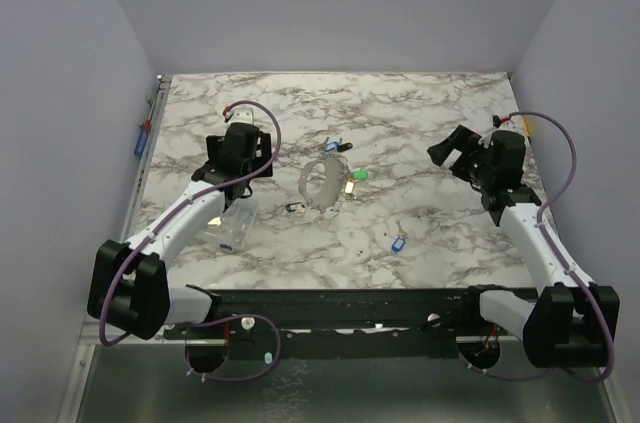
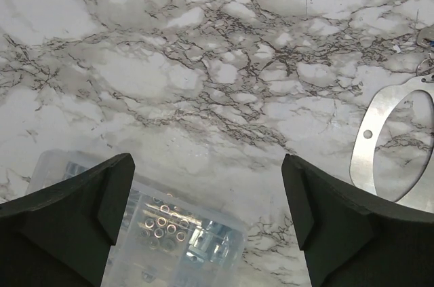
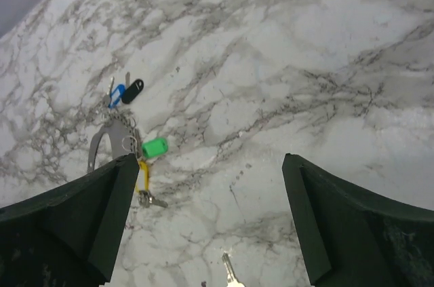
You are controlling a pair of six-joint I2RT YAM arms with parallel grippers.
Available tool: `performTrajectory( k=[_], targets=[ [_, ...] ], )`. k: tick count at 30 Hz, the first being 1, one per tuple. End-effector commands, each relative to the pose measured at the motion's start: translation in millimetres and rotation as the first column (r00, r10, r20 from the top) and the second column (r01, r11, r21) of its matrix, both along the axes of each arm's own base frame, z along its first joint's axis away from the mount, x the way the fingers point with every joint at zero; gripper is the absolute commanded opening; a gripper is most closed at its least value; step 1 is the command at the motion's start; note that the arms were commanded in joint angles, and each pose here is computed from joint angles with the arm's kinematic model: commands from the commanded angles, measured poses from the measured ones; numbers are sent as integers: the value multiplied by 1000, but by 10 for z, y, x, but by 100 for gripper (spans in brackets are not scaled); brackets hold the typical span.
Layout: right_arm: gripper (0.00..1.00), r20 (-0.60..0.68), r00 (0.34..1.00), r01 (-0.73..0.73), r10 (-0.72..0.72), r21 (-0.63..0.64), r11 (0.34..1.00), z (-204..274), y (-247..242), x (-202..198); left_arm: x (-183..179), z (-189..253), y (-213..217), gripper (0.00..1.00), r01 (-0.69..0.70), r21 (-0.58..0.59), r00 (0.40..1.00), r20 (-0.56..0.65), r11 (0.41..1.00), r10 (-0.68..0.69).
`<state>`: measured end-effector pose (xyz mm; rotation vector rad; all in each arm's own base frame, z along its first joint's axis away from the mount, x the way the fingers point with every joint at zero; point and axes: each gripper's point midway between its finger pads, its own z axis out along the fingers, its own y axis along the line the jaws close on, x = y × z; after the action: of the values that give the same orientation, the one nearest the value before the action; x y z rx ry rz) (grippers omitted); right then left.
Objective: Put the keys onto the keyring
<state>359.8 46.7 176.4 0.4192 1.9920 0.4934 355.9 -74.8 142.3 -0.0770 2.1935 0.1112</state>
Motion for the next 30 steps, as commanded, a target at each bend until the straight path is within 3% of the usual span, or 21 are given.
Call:
performTrajectory(
  k=[1,6,14,18,24,30],
  targets=[
    [100,-203,979,-23,35,59,998,-432,110,-456,9,150,-62,99,23,-17,999,46,1000,-23],
    [100,-287,955,-45,71,97,994,-597,198,-810,-14,164,-196,98,83,-45,996,43,996,-81],
    [90,-404,908,-67,109,117,991,-815,350,-1196,-48,165,-340,92,151,-53,988,41,987,-148],
    [84,-446,885,-98,137,108,989,-961,498,-1362,-58,135,-386,87,173,-44,985,33,984,-172],
    [66,-470,863,-132,185,142,981,-1085,636,-1497,-68,114,-411,86,183,-33,983,28,983,-182],
    [62,-508,840,-144,188,123,982,-1255,733,-1622,-65,67,-439,83,194,-33,981,12,980,-194]
  ],
)
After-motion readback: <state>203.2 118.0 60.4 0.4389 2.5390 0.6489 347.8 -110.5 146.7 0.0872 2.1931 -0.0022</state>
